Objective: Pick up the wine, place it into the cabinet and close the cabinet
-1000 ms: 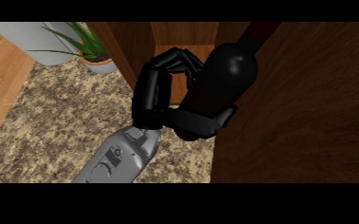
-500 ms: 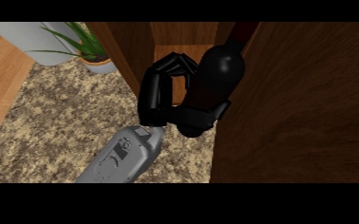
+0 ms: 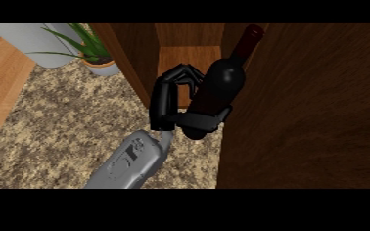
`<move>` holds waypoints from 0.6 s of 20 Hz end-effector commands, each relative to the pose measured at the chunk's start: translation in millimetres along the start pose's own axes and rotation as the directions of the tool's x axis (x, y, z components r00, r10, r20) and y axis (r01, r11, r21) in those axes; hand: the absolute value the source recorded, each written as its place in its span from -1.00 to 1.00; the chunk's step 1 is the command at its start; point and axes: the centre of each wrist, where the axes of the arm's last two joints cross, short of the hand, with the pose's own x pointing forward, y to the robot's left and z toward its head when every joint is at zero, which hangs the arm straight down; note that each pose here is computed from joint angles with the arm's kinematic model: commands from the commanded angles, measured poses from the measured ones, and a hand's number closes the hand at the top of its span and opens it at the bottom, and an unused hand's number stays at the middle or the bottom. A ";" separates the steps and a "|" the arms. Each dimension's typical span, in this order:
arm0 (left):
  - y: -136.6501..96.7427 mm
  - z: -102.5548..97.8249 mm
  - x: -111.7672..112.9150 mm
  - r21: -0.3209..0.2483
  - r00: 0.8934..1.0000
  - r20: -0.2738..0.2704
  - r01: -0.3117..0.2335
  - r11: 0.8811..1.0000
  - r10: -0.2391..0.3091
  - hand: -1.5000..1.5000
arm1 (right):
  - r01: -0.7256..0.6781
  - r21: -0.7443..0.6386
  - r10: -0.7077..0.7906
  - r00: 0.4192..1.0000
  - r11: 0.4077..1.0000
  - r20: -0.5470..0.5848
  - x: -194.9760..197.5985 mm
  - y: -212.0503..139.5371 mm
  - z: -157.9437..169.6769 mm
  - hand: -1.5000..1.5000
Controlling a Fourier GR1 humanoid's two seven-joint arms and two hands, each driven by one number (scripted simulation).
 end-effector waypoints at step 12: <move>23.9 -2.1 -27.9 0.049 0.997 0.029 0.063 0.997 -0.065 1.00 | 0.046 0.037 -0.047 0.998 0.998 0.040 26.9 8.4 13.2 -1.00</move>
